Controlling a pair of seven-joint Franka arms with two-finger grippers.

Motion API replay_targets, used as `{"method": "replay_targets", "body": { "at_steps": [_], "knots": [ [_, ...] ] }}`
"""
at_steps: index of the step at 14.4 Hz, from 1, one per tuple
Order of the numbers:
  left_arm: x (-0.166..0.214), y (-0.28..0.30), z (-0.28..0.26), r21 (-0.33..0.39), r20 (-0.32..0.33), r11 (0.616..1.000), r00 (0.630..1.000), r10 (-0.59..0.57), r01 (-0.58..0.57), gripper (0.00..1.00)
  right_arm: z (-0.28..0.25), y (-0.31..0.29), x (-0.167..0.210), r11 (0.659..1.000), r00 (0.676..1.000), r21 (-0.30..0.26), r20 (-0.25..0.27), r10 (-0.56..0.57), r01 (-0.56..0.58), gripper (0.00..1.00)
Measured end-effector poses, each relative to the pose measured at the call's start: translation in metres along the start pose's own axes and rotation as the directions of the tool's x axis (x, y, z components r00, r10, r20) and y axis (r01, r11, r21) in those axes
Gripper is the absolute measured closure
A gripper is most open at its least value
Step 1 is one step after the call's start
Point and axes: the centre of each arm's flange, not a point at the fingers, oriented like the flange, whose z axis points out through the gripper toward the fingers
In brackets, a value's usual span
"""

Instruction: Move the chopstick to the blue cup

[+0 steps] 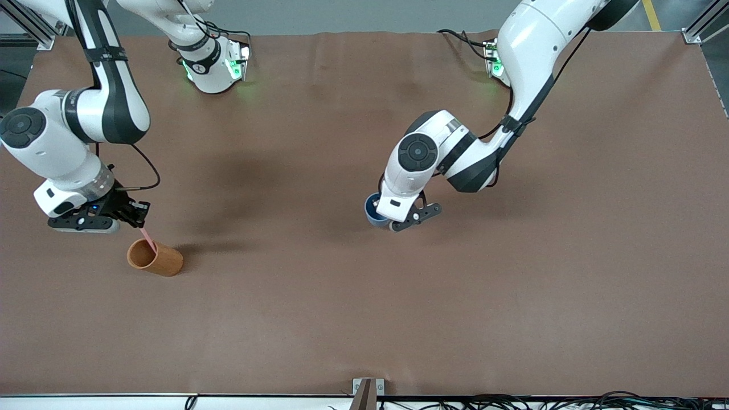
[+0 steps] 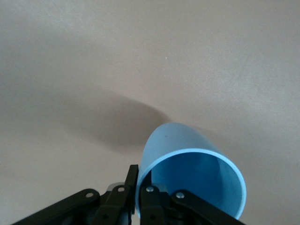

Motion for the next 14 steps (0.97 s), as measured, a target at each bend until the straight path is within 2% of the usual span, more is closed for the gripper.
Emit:
{"method": "replay_targets", "body": {
  "at_steps": [2, 5, 7, 9, 11, 14],
  "knots": [
    [0.001, 0.000, 0.009, 0.005, -0.005, 1.000, 1.000, 0.002, -0.002, 0.95, -0.022, 0.004, 0.011, 1.000, 0.999, -0.006, 0.029, -0.014, 0.014, 0.91],
    [0.003, 0.001, 0.015, -0.006, -0.005, 1.000, 1.000, -0.001, 0.001, 0.95, -0.084, 0.010, 0.029, 1.000, 0.992, -0.014, 0.123, -0.019, 0.021, 0.91],
    [0.003, 0.002, 0.017, -0.010, -0.004, 1.000, 1.000, -0.002, 0.002, 0.91, -0.130, 0.010, 0.038, 1.000, 0.989, -0.016, 0.148, -0.018, 0.021, 0.91],
    [0.006, 0.000, 0.018, -0.010, -0.003, 1.000, 1.000, -0.006, 0.006, 0.78, -0.160, -0.002, 0.043, 0.999, 0.989, -0.011, 0.145, -0.036, 0.038, 0.91],
    [0.011, 0.000, 0.013, -0.016, -0.009, 1.000, 1.000, -0.012, 0.011, 0.57, -0.177, -0.029, 0.045, 0.998, 0.988, 0.001, 0.140, -0.064, 0.065, 0.91],
    [0.026, -0.004, -0.035, -0.008, -0.053, 1.000, 0.999, 0.009, -0.009, 0.28, -0.207, -0.107, 0.043, 0.999, 0.995, 0.031, 0.093, -0.045, 0.043, 0.91]
  ]
}}
